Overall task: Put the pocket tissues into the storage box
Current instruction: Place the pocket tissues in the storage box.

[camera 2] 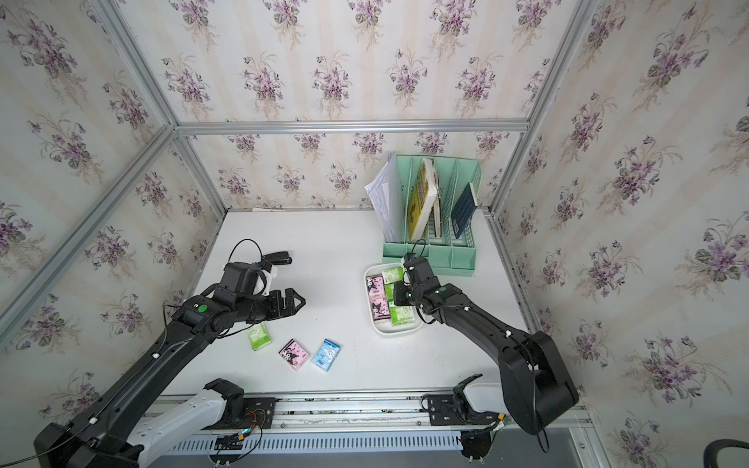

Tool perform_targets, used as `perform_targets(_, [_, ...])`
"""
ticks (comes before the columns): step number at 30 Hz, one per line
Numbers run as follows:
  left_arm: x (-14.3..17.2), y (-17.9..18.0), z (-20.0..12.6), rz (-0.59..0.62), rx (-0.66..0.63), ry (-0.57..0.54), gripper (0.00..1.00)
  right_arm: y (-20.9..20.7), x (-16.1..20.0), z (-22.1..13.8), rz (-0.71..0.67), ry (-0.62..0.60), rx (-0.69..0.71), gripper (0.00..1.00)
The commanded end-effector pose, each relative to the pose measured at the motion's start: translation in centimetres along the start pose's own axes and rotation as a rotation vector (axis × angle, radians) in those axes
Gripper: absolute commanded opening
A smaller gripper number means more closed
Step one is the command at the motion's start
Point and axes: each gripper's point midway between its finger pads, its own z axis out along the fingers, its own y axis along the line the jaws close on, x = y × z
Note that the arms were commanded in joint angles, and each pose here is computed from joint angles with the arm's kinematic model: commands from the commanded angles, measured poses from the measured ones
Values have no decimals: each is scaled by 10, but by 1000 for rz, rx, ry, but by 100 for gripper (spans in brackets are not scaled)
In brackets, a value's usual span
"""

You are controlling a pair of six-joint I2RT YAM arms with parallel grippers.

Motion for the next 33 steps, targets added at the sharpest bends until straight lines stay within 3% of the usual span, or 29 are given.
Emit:
perform_targets(1, [-1, 1, 0, -9, -6, -7, 99, -9, 20, 0, -16, 36, 42, 20])
perform_targets(7, [-2, 2, -3, -12, -13, -14, 99, -12, 23, 10, -15, 51, 54, 15])
perform_targets(18, [-1, 4, -3, -5, -27, -9, 99, -3, -10, 28, -49, 28, 73, 14])
perform_targets(23, [-2, 4, -2, -4, -28, -8, 99, 1, -9, 27, -51, 46, 52, 15])
perform_targets(29, [-3, 3, -3, -1, -27, -12, 99, 14, -17, -9, -72, 0, -8, 25])
perform_targets(33, [-6, 1, -3, -7, -16, -19, 99, 47, -13, -36, -150, -20, -113, 42])
